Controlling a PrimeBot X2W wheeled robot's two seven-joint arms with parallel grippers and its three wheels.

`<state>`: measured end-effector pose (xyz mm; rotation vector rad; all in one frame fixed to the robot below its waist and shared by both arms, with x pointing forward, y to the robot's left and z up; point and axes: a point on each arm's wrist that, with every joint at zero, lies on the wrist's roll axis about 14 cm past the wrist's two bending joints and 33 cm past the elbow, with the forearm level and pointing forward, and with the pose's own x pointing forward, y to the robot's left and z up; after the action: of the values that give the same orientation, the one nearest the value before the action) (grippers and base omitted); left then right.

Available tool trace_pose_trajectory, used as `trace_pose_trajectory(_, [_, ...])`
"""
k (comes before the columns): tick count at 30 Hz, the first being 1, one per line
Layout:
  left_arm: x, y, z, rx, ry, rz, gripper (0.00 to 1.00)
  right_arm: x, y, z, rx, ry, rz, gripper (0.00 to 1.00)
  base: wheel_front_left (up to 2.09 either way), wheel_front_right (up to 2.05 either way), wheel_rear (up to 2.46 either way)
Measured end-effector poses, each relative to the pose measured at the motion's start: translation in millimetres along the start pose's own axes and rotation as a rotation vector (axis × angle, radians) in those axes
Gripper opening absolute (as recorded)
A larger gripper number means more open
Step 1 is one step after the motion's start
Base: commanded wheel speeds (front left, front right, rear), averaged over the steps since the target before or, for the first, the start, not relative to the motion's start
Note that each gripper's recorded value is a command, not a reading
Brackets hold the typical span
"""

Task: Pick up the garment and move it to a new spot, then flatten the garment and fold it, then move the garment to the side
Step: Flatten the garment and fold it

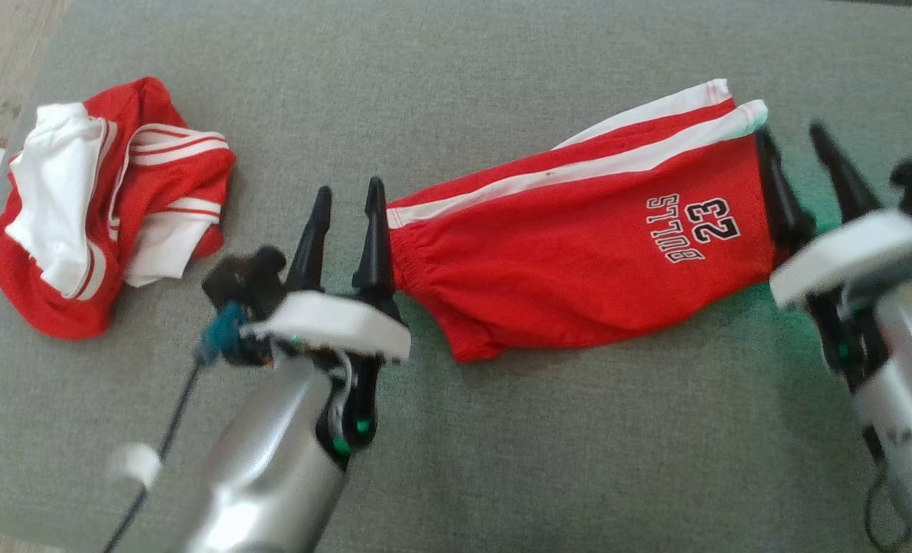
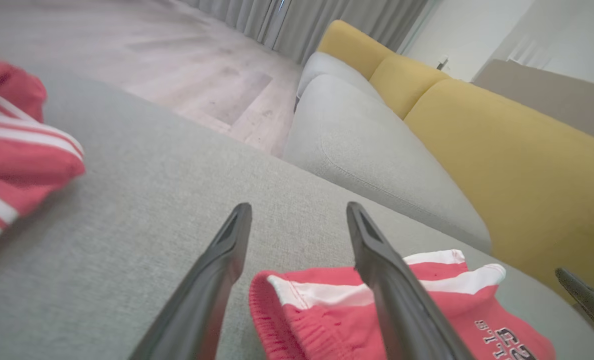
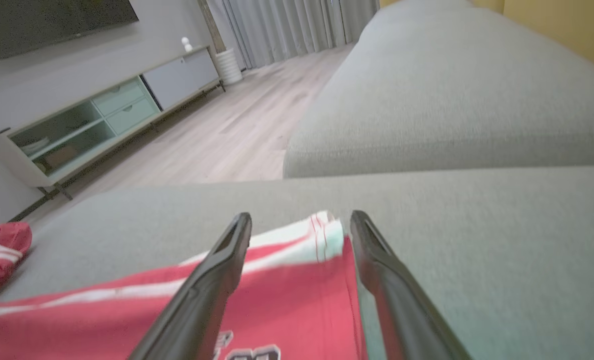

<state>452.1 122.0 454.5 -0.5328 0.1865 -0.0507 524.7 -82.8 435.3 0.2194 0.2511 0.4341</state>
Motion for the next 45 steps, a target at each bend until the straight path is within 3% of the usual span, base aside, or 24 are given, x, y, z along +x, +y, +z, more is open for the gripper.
trace_pose_trajectory(4, [-25.6, 1.6, 10.1, 0.176, -0.085, 0.028, 1.00, -27.6, -19.2, -26.0, 0.013, 0.082, -0.043, 1.00, 0.00, 0.00, 0.00])
trace_pose_trajectory(8, [-52.9, -0.7, 14.9, 0.319, -0.143, 0.044, 1.00, -29.9, -38.6, -32.9, -0.003, 0.125, -0.084, 1.00, 0.00, 0.00, 0.00])
trace_pose_trajectory(20, [-89.7, 5.2, 26.2, 0.462, -0.203, 0.122, 1.00, 4.0, -33.8, -71.9, -0.009, 0.317, -0.084, 1.00, 0.00, 0.00, 0.00])
trace_pose_trajectory(21, [-92.4, 6.6, 25.8, 0.463, -0.203, 0.131, 1.00, 6.7, -31.2, -73.6, -0.005, 0.326, -0.080, 0.93, 0.00, 0.00, 0.00])
trace_pose_trajectory(22, [-95.1, 8.6, 25.2, 0.463, -0.200, 0.142, 1.00, 9.2, -28.3, -75.0, 0.002, 0.335, -0.076, 0.74, 0.00, 0.00, 0.00])
trace_pose_trajectory(24, [-99.5, 10.7, 24.2, 0.462, -0.197, 0.153, 1.00, 13.0, -21.6, -74.7, 0.000, 0.339, -0.061, 0.18, 0.00, 0.00, 0.00])
trace_pose_trajectory(25, [-102.5, 11.6, 23.8, 0.461, -0.198, 0.162, 1.00, 12.8, -14.3, -77.6, 0.002, 0.348, -0.048, 0.00, 0.00, 0.00, 0.00])
trace_pose_trajectory(29, [-101.5, 5.6, 24.3, 0.477, -0.206, 0.141, 1.00, 6.8, -10.1, -76.0, 0.016, 0.324, -0.049, 0.00, 0.00, 0.00, 0.00])
trace_pose_trajectory(34, [-98.1, -3.1, 21.0, 0.477, -0.204, 0.106, 1.00, -10.5, -29.8, -66.5, 0.030, 0.283, -0.111, 0.00, 0.00, 0.00, 0.00])
trace_pose_trajectory(45, [-89.1, -38.1, 1.9, 0.464, -0.173, -0.035, 1.00, -88.5, -130.8, -20.5, -0.042, 0.211, -0.360, 0.00, 0.00, 0.00, 0.00])
